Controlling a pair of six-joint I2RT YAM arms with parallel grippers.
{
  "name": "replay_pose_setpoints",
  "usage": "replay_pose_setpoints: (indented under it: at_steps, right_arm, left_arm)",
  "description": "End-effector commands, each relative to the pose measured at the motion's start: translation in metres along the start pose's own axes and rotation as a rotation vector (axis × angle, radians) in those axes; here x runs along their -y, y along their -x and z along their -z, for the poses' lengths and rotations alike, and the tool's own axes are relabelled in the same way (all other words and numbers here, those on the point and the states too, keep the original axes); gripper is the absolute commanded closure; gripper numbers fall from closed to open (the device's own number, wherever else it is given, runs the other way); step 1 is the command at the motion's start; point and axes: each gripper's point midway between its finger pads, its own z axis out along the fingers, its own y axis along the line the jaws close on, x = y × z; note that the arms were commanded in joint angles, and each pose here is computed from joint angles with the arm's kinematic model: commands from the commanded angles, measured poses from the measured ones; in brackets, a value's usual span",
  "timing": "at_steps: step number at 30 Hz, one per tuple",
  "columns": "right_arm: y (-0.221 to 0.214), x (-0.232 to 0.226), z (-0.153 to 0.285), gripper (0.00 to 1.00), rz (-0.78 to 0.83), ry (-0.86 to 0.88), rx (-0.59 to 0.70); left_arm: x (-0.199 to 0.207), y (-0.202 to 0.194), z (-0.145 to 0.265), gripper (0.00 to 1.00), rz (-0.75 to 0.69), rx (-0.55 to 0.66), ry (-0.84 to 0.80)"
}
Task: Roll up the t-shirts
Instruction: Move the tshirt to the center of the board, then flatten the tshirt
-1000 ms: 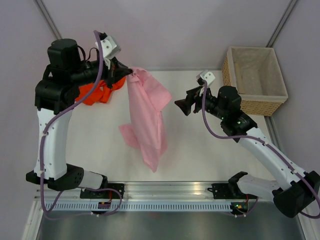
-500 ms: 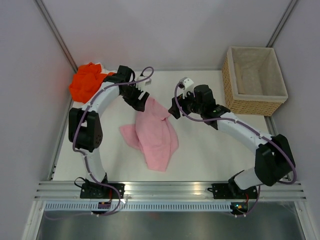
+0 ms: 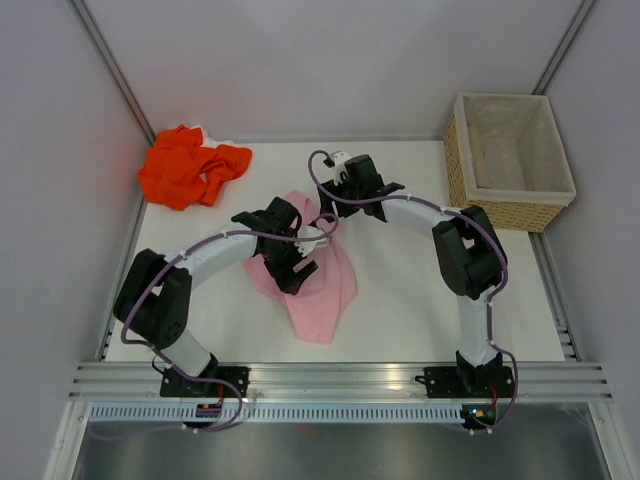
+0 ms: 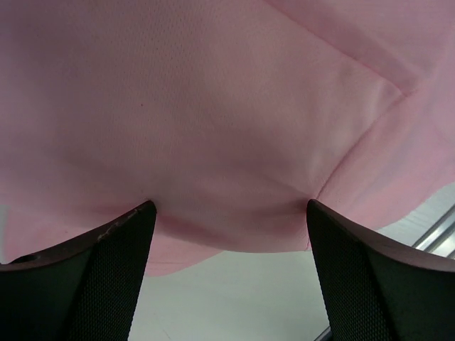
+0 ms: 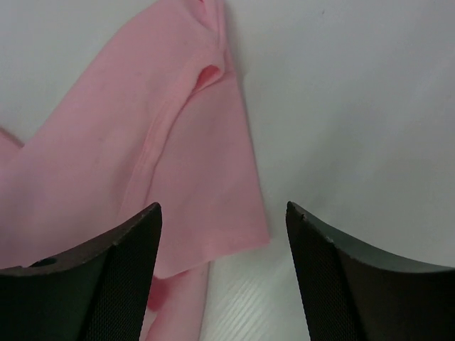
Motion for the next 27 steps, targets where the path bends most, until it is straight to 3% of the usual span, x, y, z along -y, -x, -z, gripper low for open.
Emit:
replay_pose_setpoints:
  at_steps: [1, 3, 6, 8, 9, 12, 13, 14, 17, 18, 24, 27]
  right_arm:
    - [-0.028, 0.017, -0.021, 0.24, 0.001, -0.065, -0.111]
    - [-0.041, 0.019, -0.026, 0.25, -0.008, -0.063, -0.140]
    - [-0.060, 0.017, -0.032, 0.25, -0.032, -0.044, -0.169]
    - [-0.071, 0.016, -0.035, 0.27, -0.043, -0.042, -0.180]
    - [-0.074, 0.017, -0.035, 0.33, -0.052, -0.045, -0.184]
    - [-0.085, 0.015, -0.036, 0.51, -0.071, -0.036, -0.200]
    - [-0.090, 0.013, -0.036, 0.62, -0.086, -0.021, -0.209]
    - [-0.092, 0.008, -0.036, 0.67, -0.094, 0.000, -0.214]
    - [-0.096, -0.005, -0.030, 0.95, -0.119, 0.067, -0.224]
    - [-0.093, -0.006, -0.027, 1.00, -0.122, 0.068, -0.217]
    - [-0.047, -0.025, 0.034, 1.00, -0.103, 0.095, -0.086]
    - [-0.045, -0.038, 0.068, 0.99, -0.109, 0.120, -0.061]
  left_arm:
    - [-0.026, -0.006, -0.022, 0.10, -0.023, -0.013, 0.112]
    - [-0.028, -0.015, -0.034, 0.12, -0.017, -0.022, 0.122]
    - [-0.032, -0.018, -0.046, 0.27, -0.017, -0.006, 0.136]
    - [-0.030, -0.017, -0.048, 0.48, -0.008, 0.011, 0.132]
    - [-0.029, -0.016, -0.048, 0.61, -0.001, 0.020, 0.128]
    - [-0.027, -0.013, -0.040, 0.82, 0.005, 0.046, 0.138]
    - [-0.027, -0.012, -0.037, 0.97, 0.010, 0.053, 0.144]
    - [-0.027, -0.011, -0.033, 0.98, 0.012, 0.064, 0.151]
    - [-0.026, -0.007, -0.013, 0.98, -0.009, 0.103, 0.183]
    - [-0.028, 0.002, 0.002, 0.98, -0.026, 0.143, 0.211]
    - [-0.041, 0.019, 0.072, 0.98, -0.052, 0.237, 0.307]
    - [-0.053, 0.025, 0.111, 0.98, -0.046, 0.279, 0.362]
